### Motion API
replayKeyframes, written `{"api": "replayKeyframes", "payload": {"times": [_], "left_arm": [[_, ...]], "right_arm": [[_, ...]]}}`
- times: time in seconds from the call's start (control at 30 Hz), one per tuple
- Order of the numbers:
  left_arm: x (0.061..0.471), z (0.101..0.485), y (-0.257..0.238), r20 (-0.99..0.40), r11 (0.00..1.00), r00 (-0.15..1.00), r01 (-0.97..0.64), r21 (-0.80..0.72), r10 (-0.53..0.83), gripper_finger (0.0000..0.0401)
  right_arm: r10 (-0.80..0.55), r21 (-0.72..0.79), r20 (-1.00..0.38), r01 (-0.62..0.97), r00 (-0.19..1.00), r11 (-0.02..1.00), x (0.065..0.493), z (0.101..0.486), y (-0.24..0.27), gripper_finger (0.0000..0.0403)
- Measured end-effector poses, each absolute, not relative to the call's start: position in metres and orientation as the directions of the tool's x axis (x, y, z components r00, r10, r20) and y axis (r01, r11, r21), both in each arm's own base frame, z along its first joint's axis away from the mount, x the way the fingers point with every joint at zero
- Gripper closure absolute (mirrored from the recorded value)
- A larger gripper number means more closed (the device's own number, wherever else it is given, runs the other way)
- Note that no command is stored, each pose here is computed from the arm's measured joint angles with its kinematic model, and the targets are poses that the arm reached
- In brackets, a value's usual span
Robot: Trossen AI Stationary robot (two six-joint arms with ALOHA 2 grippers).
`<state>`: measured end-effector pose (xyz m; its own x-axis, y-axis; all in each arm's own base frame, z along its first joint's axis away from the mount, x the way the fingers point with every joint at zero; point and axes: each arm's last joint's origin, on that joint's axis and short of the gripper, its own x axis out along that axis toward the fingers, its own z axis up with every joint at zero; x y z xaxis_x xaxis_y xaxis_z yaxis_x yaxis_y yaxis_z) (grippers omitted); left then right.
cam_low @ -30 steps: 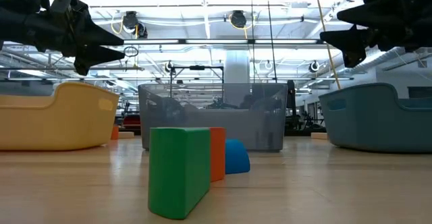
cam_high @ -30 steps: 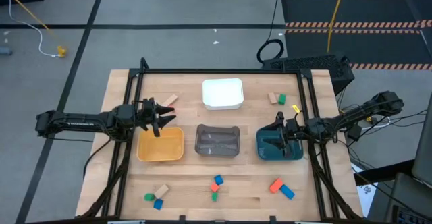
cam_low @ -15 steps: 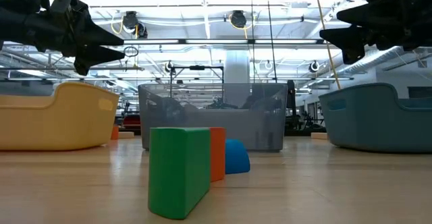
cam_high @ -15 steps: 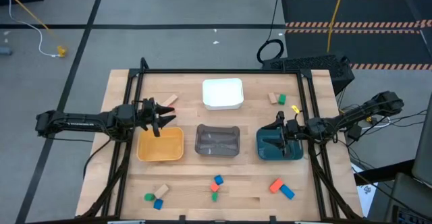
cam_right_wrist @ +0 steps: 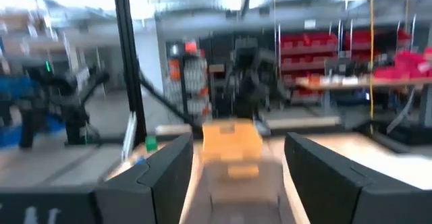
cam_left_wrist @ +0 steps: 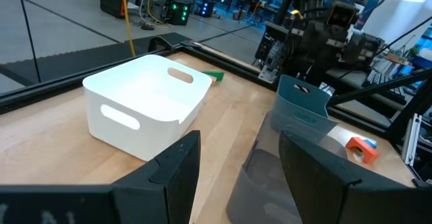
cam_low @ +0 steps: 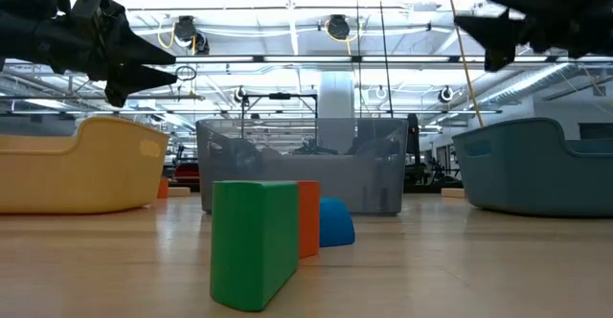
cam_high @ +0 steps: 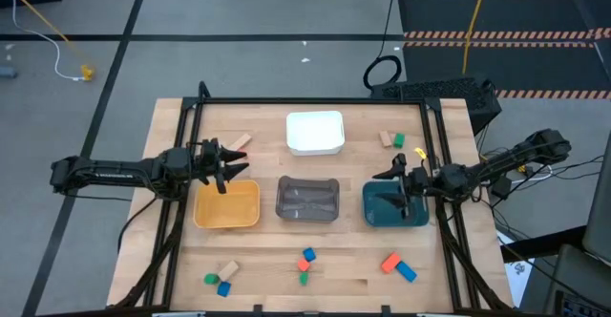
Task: Sort & place blocks by color
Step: Put the right small rectangular wooden block into the white bin
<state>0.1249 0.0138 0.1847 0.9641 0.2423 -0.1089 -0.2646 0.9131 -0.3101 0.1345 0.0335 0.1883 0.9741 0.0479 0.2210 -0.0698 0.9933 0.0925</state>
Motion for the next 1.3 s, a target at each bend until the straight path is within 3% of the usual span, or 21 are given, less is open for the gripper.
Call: {"api": "replayKeyframes", "payload": {"times": [0.17, 0.5, 0.7, 0.87, 1.17, 1.3], "left_arm": [[0.125, 0.185, 0.014, -0.109, 0.913, 0.964, -0.265, -0.310, 0.242, 0.0201], [0.125, 0.185, 0.014, -0.109, 0.913, 0.964, -0.265, -0.310, 0.243, 0.0201], [0.125, 0.185, 0.014, -0.109, 0.913, 0.964, -0.265, -0.310, 0.242, 0.0201], [0.125, 0.185, 0.014, -0.109, 0.913, 0.964, -0.265, -0.310, 0.242, 0.0201], [0.125, 0.185, 0.014, -0.109, 0.913, 0.964, -0.265, -0.310, 0.243, 0.0201], [0.125, 0.185, 0.014, -0.109, 0.913, 0.964, -0.265, -0.310, 0.243, 0.0201]], "right_arm": [[0.039, 0.114, 0.309, -0.078, 0.950, 0.990, 0.132, 0.197, 0.033, 0.0177], [0.049, 0.204, 0.283, -0.110, 0.958, 0.973, 0.133, 0.194, 0.033, 0.0177], [0.010, 0.175, 0.311, -0.067, 0.950, 0.982, 0.132, 0.197, 0.032, 0.0177], [0.016, 0.259, 0.308, -0.100, 0.951, 0.961, 0.132, 0.197, 0.032, 0.0177], [-0.015, 0.133, 0.239, -0.018, 0.971, 0.991, 0.142, 0.206, 0.029, 0.0177], [-0.125, 0.124, 0.200, 0.102, 0.972, 0.987, 0.147, 0.214, 0.021, 0.0177]]}}
